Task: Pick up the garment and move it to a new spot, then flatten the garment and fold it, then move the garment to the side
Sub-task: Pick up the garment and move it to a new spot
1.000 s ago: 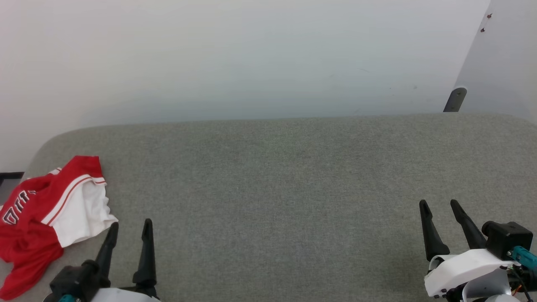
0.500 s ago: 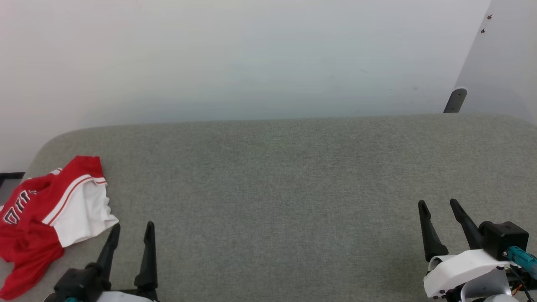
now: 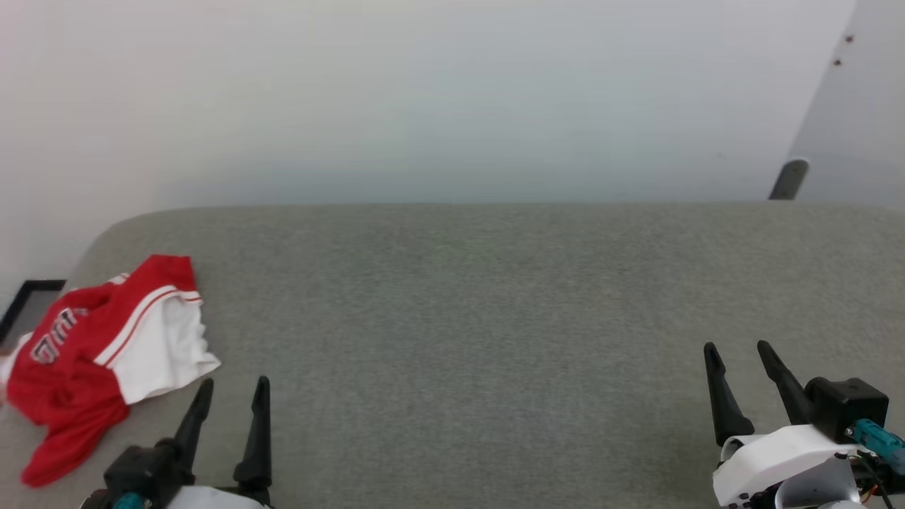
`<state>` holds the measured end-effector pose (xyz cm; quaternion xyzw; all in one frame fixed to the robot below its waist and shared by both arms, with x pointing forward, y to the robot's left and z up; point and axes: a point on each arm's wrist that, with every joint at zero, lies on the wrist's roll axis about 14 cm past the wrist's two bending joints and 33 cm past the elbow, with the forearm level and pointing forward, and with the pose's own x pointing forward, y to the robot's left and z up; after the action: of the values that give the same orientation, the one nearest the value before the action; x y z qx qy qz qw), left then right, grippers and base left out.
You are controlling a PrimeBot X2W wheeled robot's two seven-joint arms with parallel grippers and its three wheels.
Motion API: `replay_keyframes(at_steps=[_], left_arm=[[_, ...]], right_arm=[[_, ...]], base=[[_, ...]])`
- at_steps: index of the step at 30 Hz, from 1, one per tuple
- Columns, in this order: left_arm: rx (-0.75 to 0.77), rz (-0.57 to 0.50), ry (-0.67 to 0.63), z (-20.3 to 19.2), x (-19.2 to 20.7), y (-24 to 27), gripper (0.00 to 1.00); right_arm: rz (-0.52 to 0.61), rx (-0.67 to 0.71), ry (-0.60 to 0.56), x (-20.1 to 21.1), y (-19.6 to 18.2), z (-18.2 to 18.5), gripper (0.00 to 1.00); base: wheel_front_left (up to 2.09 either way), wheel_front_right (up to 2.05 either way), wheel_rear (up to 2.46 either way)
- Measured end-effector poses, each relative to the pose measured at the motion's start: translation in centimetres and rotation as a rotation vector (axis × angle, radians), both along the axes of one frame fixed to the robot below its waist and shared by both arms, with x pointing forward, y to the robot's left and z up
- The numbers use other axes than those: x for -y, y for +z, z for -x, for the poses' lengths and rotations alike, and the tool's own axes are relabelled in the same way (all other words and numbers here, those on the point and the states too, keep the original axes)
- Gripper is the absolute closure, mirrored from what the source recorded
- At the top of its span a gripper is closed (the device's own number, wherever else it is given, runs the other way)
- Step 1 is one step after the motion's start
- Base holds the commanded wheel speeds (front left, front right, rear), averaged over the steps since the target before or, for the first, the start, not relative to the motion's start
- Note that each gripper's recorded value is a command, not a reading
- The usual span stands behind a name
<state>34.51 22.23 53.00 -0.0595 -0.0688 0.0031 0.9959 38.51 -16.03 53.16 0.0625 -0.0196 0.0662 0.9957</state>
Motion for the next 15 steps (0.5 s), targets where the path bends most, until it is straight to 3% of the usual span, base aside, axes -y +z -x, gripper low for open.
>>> replay_keyframes(at_steps=[7, 15], left_arm=[[-0.017, -0.014, 0.094, 1.4, -3.7, 0.3, 0.0], [-0.03, -0.017, 0.274, 5.7, -9.4, 0.8, 0.0]], right_arm=[[0.003, -0.006, 0.124, -4.3, 0.1, -0.8, 0.0], [0.001, 0.007, 0.326, -11.7, 0.8, -1.1, 0.0]], base=[[0.0, 0.0, 0.0], [0.0, 0.0, 0.0]])
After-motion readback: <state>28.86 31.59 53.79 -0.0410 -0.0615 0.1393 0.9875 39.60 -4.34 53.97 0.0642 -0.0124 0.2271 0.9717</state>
